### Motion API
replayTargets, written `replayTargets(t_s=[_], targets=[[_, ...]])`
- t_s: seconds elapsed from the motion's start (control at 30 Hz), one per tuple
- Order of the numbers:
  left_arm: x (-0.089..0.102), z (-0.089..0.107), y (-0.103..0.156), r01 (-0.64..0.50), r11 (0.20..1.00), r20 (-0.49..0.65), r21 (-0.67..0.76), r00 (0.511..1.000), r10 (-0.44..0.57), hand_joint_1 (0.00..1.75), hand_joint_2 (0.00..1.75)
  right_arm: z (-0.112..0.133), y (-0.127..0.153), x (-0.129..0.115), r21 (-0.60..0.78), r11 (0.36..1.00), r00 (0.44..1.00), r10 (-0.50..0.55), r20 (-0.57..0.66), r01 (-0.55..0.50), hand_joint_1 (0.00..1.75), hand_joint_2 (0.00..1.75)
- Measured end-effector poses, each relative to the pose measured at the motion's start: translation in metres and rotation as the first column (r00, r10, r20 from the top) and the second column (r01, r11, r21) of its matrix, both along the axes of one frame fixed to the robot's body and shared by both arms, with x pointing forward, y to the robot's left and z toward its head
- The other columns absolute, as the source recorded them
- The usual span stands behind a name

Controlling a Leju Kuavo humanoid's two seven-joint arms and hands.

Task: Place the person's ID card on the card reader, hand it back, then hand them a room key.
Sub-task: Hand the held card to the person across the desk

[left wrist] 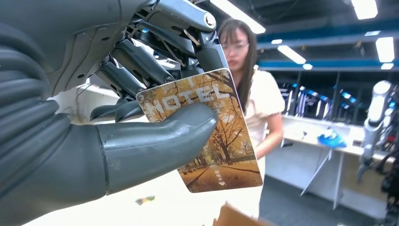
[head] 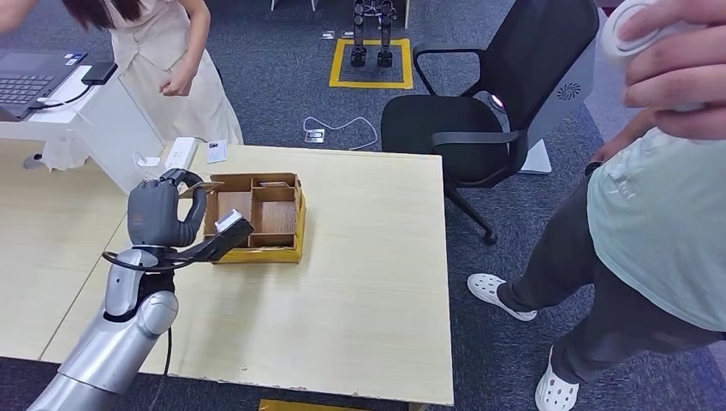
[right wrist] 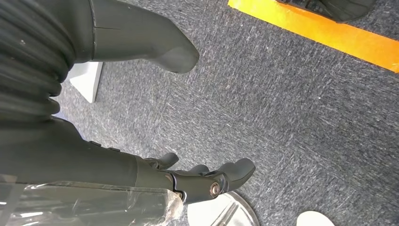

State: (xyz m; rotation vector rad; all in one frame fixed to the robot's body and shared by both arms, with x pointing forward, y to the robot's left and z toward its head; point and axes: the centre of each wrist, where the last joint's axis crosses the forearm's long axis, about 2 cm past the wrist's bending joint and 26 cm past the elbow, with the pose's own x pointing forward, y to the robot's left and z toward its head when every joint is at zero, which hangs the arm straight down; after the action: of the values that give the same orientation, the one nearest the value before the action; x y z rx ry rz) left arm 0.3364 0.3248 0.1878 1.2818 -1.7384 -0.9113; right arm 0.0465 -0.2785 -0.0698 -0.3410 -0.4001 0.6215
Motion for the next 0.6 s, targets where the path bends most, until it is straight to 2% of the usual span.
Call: replayTargets(t_s=[0.27,0.6], targets=[[0.007,0.016,0.012,0.054,0.999,0.052,0.003,0.997,-0.054,1.75,1.75,0.000,0.001,0.002,0.006,1.000,1.000,0.015,0.005,-0.015,0.00,1.75],[0.013,0.027,0.015,0.056,0.998,0.079,0.017,0.995,-0.057,1.75,1.75,-0.001,0.002,0.005,0.018,1.000,1.000,0.015,0.015,-0.015,0.00,1.75]])
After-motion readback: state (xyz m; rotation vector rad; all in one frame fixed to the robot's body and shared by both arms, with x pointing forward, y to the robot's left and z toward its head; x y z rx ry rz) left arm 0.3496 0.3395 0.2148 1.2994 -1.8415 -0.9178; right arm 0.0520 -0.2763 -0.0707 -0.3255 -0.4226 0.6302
